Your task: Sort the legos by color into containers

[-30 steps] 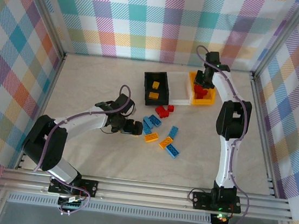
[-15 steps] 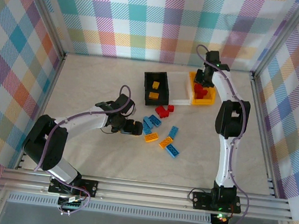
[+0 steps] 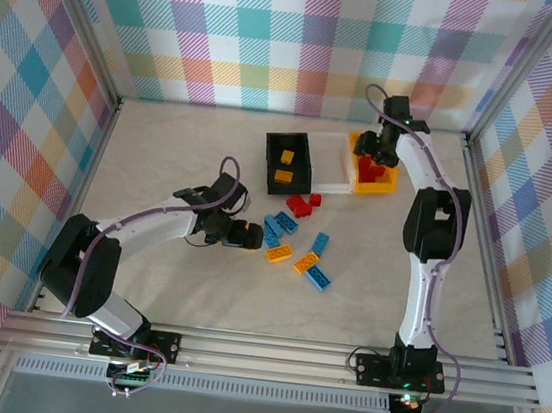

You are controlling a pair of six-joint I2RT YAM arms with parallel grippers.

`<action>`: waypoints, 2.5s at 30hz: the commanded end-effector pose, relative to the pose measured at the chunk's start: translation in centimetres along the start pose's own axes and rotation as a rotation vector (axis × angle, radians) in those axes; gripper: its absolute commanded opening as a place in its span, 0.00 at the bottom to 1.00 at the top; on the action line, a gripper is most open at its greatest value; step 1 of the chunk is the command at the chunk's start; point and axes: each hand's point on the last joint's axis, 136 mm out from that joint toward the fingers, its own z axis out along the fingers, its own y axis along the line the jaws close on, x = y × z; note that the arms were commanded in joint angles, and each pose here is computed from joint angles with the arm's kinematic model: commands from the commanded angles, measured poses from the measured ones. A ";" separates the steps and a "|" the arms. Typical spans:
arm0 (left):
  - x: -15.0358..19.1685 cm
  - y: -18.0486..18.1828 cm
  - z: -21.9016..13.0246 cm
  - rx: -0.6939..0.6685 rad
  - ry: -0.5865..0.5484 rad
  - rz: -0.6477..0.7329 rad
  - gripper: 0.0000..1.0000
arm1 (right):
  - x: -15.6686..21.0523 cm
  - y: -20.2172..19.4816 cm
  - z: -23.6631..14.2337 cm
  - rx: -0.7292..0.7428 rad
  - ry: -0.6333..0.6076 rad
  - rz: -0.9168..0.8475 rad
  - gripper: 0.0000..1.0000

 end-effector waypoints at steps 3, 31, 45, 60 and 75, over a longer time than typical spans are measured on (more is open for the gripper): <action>0.3 -0.4 -1.6 0.046 -0.038 0.002 0.87 | 4.4 3.8 -7.8 -0.131 -0.056 -0.037 0.66; 1.1 -4.0 -0.9 0.084 -0.024 0.019 0.86 | 30.6 5.7 -6.7 -0.019 0.277 -0.141 0.67; 1.5 -3.0 -0.9 0.034 -0.018 0.058 0.86 | 27.5 8.2 -2.8 0.038 0.251 -0.102 0.66; 2.2 -2.1 -0.3 0.007 0.001 0.079 0.87 | 25.5 6.1 -0.3 0.118 0.237 -0.075 0.57; 2.7 -2.0 -0.3 0.012 0.006 0.101 0.87 | 23.1 6.2 -2.0 0.116 0.159 -0.110 0.24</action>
